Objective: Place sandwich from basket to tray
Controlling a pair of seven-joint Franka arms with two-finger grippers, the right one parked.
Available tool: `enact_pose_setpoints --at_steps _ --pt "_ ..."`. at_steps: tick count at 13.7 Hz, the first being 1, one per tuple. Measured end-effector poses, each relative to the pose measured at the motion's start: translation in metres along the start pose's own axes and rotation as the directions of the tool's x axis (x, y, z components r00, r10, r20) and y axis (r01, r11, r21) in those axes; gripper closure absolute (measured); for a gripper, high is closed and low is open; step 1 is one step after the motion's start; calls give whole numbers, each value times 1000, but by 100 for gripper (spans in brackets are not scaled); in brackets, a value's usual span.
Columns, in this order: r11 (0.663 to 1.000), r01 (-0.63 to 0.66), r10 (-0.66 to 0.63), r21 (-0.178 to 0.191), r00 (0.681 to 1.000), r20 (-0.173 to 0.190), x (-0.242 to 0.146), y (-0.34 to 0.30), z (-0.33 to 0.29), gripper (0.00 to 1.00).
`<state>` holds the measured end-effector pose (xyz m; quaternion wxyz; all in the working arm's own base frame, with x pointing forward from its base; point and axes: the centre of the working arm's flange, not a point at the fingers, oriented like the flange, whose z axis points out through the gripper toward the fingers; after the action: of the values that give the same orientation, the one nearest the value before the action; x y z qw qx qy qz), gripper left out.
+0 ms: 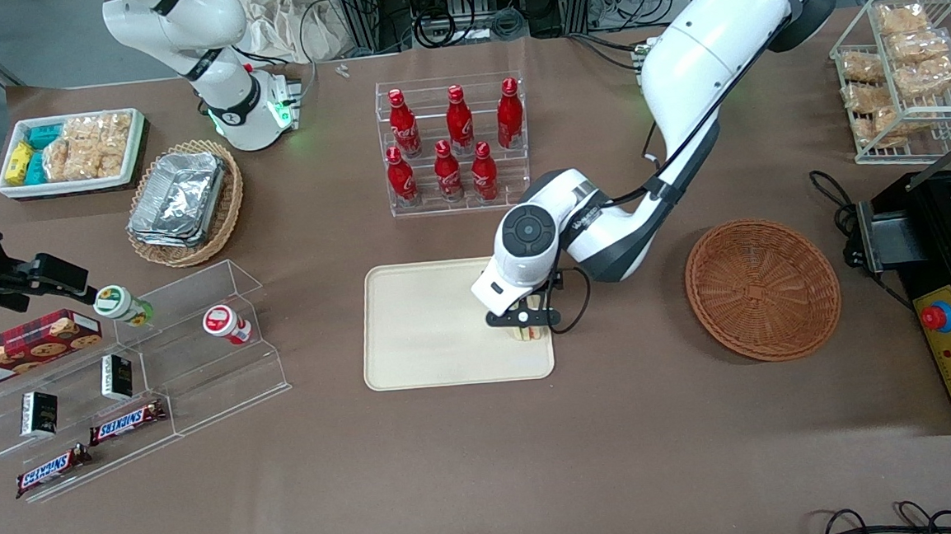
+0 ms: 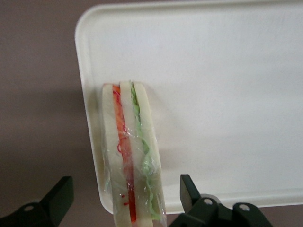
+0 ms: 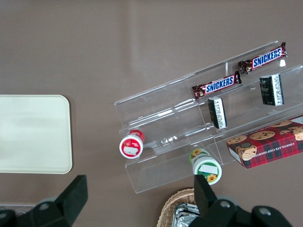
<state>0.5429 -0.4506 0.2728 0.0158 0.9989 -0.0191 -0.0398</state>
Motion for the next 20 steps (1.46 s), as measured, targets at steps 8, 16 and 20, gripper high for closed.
enact_pose_setpoints --at_steps 8,16,20 --pt "983 162 -159 88 986 -41 -4 -108 -211 0" --pt "996 37 -45 77 993 104 -40 -316 -343 0" --pt "997 21 -31 71 990 139 -63 -399 -369 0"
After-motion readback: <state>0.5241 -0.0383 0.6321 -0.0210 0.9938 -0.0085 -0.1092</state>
